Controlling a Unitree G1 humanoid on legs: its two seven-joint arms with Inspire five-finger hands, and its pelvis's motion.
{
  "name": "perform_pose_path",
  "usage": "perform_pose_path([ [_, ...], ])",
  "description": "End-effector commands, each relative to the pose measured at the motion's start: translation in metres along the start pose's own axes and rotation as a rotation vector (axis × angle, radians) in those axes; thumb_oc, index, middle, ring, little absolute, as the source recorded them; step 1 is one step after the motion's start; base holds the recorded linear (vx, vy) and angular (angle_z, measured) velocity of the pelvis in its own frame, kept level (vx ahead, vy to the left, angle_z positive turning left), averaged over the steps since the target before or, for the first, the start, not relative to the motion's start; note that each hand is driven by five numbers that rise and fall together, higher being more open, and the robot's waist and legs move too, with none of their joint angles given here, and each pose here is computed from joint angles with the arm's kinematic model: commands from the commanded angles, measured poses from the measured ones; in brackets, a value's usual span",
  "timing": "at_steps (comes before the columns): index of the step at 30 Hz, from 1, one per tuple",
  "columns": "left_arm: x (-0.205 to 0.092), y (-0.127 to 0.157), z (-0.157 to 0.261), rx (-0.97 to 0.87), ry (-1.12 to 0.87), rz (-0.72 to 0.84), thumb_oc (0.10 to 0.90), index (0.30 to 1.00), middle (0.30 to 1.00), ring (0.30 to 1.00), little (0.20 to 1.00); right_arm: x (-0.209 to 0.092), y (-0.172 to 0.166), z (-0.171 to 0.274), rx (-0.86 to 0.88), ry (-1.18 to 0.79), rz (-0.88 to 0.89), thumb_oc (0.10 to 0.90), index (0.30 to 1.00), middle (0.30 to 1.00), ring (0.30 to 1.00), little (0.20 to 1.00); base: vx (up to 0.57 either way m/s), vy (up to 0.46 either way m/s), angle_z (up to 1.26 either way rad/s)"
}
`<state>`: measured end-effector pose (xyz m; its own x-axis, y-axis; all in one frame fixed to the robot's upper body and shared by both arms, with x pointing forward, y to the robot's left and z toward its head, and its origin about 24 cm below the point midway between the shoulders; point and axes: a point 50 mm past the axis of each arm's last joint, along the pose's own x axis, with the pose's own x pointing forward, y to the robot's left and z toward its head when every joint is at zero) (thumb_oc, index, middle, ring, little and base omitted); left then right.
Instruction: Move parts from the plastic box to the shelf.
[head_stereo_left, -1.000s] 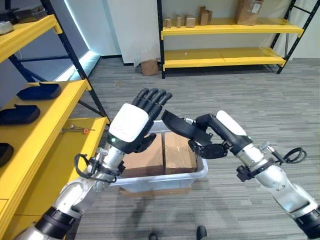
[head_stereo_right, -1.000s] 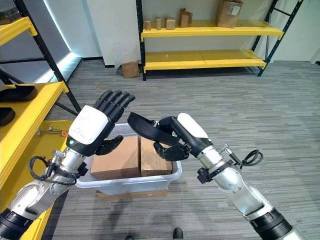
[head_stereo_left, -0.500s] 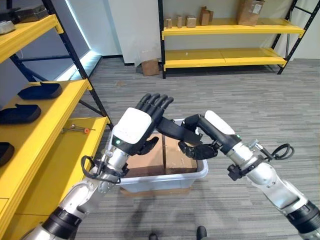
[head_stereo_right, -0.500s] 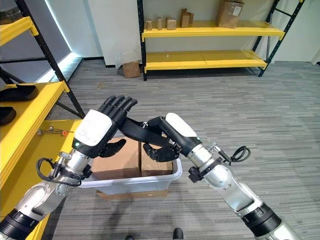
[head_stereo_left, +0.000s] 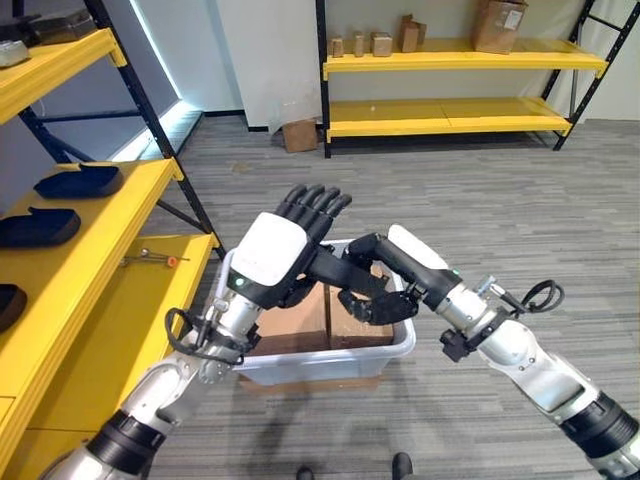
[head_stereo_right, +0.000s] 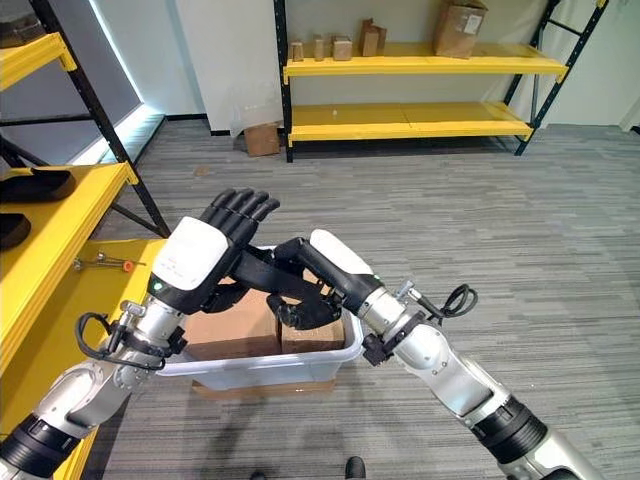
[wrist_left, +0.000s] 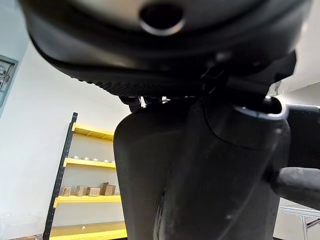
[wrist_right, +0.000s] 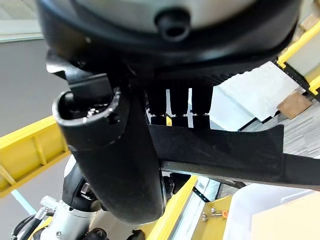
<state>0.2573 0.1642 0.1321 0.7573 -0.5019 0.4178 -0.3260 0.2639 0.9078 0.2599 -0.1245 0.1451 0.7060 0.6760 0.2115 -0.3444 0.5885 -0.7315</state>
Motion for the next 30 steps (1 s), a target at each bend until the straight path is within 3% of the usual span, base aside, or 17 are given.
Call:
perform_pose_path([
  [1,0.034,0.019,0.006,-0.019,-0.074,0.129,0.900,1.000,1.000,1.000,1.000,0.029,-0.032,0.063,0.006,-0.369,-0.126,0.400,0.300,0.300,0.300,0.300,0.00,0.000,0.00],
  [2,0.034,0.019,0.006,-0.019,-0.074,0.129,0.900,1.000,1.000,1.000,1.000,0.029,-0.032,0.063,0.006,-0.369,-0.126,0.400,0.300,0.300,0.300,0.300,0.00,0.000,0.00],
  [3,0.035,0.018,0.007,-0.023,-0.078,0.125,0.588,0.564,0.564,0.564,0.564,0.030,-0.032,0.064,0.011,-0.374,-0.124,0.400,0.300,0.300,0.300,0.300,0.00,0.000,0.00],
  [4,0.035,0.018,0.008,-0.025,-0.080,0.123,0.476,0.407,0.407,0.407,0.407,0.030,-0.031,0.065,0.014,-0.376,-0.124,0.400,0.300,0.300,0.300,0.300,0.00,0.000,0.00],
  [5,0.035,0.018,0.008,-0.027,-0.080,0.121,0.400,0.300,0.300,0.300,0.300,0.030,-0.031,0.065,0.014,-0.378,-0.124,0.400,0.300,0.300,0.300,0.300,0.00,0.000,0.00],
  [28,0.031,0.007,0.007,-0.070,-0.040,0.092,0.400,0.300,0.300,0.300,0.300,0.028,-0.031,0.063,0.041,-0.371,-0.179,0.400,0.300,0.300,0.300,0.300,0.00,0.000,0.00],
  [29,0.031,0.006,0.006,-0.073,-0.031,0.092,0.400,0.300,0.300,0.300,0.300,0.027,-0.031,0.061,0.052,-0.361,-0.192,0.839,0.915,0.915,0.915,0.915,0.00,0.000,0.00],
  [30,0.029,0.005,0.005,-0.078,-0.018,0.090,0.400,0.300,0.300,0.300,0.300,0.025,-0.032,0.058,0.073,-0.349,-0.211,0.900,1.000,1.000,1.000,1.000,0.00,0.000,0.00],
])
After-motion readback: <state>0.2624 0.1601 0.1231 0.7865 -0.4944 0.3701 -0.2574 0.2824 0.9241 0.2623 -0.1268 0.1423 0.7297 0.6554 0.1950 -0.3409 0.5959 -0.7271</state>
